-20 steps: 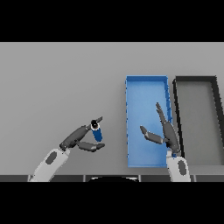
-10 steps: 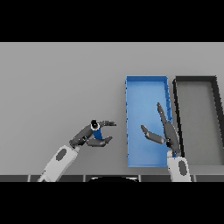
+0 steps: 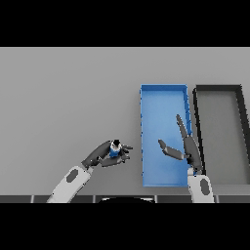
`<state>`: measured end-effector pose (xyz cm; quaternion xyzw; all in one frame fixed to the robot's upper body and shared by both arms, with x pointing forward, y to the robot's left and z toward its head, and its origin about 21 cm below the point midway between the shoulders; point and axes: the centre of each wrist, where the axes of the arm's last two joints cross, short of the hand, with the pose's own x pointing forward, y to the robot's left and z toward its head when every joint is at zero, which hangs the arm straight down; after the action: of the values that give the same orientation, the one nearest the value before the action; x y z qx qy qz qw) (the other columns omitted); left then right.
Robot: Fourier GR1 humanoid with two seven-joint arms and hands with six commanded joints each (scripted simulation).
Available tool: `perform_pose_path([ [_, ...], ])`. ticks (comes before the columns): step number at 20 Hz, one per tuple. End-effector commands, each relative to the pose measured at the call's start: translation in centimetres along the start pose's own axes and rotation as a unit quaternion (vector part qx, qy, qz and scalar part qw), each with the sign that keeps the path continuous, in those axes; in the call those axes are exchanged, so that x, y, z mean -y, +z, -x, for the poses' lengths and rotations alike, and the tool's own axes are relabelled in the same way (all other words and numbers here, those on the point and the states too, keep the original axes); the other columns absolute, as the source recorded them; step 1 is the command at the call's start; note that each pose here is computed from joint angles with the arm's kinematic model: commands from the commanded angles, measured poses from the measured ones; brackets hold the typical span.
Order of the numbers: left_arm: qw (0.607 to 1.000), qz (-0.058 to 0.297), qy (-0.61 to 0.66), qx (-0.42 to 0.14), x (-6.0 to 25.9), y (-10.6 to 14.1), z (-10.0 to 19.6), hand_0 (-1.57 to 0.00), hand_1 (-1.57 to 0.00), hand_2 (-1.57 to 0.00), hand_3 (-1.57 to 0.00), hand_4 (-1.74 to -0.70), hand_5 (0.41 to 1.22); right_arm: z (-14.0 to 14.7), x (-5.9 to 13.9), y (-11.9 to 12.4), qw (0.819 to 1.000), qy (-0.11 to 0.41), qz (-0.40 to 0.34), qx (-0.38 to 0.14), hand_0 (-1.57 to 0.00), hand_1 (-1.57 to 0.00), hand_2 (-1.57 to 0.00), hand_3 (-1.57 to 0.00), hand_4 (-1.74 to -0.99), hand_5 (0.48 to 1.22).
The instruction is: Pick up the blue pipe and place it into the blue bin.
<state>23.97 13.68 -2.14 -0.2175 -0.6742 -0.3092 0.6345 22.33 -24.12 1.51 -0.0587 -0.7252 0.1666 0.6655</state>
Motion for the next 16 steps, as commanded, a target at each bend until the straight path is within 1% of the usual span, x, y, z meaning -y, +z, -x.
perform_pose_path([
  [1,1.000,-0.002,-0.008,-0.006,0.1,0.2,0.2,-1.42,-1.45,-1.46,-1.44,-1.52,1.174,0.0,0.0,-0.1,1.000,0.001,0.000,-0.003,0.00,0.00,0.00,0.00,-1.174,0.558],
  [3,1.000,-0.001,-0.013,0.001,-0.1,-0.1,0.1,-1.47,-1.49,-1.50,-1.49,-1.50,1.191,0.1,-0.3,-0.5,1.000,0.003,-0.002,-0.005,0.00,0.00,0.00,0.00,-1.166,0.556],
  [5,0.999,-0.005,-0.004,0.040,0.1,-0.3,-0.9,-1.51,-1.52,-1.53,-1.52,-1.49,1.202,0.0,0.0,-0.2,1.000,0.006,0.000,-0.002,0.00,0.00,0.00,0.00,-1.158,0.552],
  [6,0.998,-0.005,0.002,0.066,0.2,-0.9,-1.8,-1.52,-1.53,-1.54,-1.53,-1.48,1.206,0.0,0.0,-0.3,1.000,0.007,0.001,-0.004,0.00,0.00,0.00,0.00,-1.154,0.550],
  [7,0.997,-0.004,0.004,0.081,0.3,-1.3,-2.3,-1.53,-1.54,-1.54,-1.54,-1.48,1.209,-0.1,0.0,-0.5,1.000,0.009,0.002,-0.004,0.00,0.00,0.00,0.00,-1.151,0.550],
  [8,0.996,-0.003,0.005,0.088,0.7,-1.7,-2.9,-1.54,-1.54,-1.55,-1.54,-1.48,1.211,0.0,0.0,-0.5,1.000,0.017,0.003,-0.004,0.00,0.00,0.00,0.00,-1.144,0.551],
  [9,0.996,-0.001,0.002,0.093,0.7,-1.9,-3.3,-1.55,-1.55,-1.55,-1.55,-1.48,1.213,0.1,-0.4,-0.3,1.000,0.017,0.001,-0.004,0.00,0.00,0.00,0.00,-1.138,0.552],
  [10,0.995,-0.001,-0.003,0.096,0.8,-2.2,-4.0,-1.55,-1.55,-1.56,-1.55,-1.48,1.215,0.0,0.0,-0.3,1.000,0.018,0.003,-0.002,0.00,0.00,0.00,0.00,-1.138,0.555],
  [11,0.995,0.001,-0.004,0.100,0.6,-2.1,-4.6,-1.55,-1.56,-1.56,-1.56,-1.47,1.216,0.1,-0.1,-0.3,1.000,0.019,0.000,-0.003,0.00,0.00,0.00,0.00,-1.135,0.559],
  [13,0.995,0.013,-0.010,0.101,0.7,-2.6,-5.6,-1.56,-1.56,-1.56,-1.56,-1.47,1.218,0.1,0.1,-0.2,1.000,0.022,-0.002,-0.001,0.00,0.00,0.00,0.00,-1.128,0.564],
  [14,0.995,0.019,-0.012,0.100,0.8,-2.4,-5.6,-1.56,-1.56,-1.57,-1.56,-1.47,1.218,0.1,0.1,-0.3,1.000,0.024,0.000,-0.004,0.00,0.00,0.00,0.00,-1.126,0.567],
  [16,0.995,0.023,-0.012,0.099,0.6,-2.5,-6.2,-1.57,-1.57,-1.57,-1.57,-1.47,1.219,0.1,0.7,0.1,1.000,0.024,0.004,0.006,0.00,0.00,0.00,0.00,-1.123,0.571],
])
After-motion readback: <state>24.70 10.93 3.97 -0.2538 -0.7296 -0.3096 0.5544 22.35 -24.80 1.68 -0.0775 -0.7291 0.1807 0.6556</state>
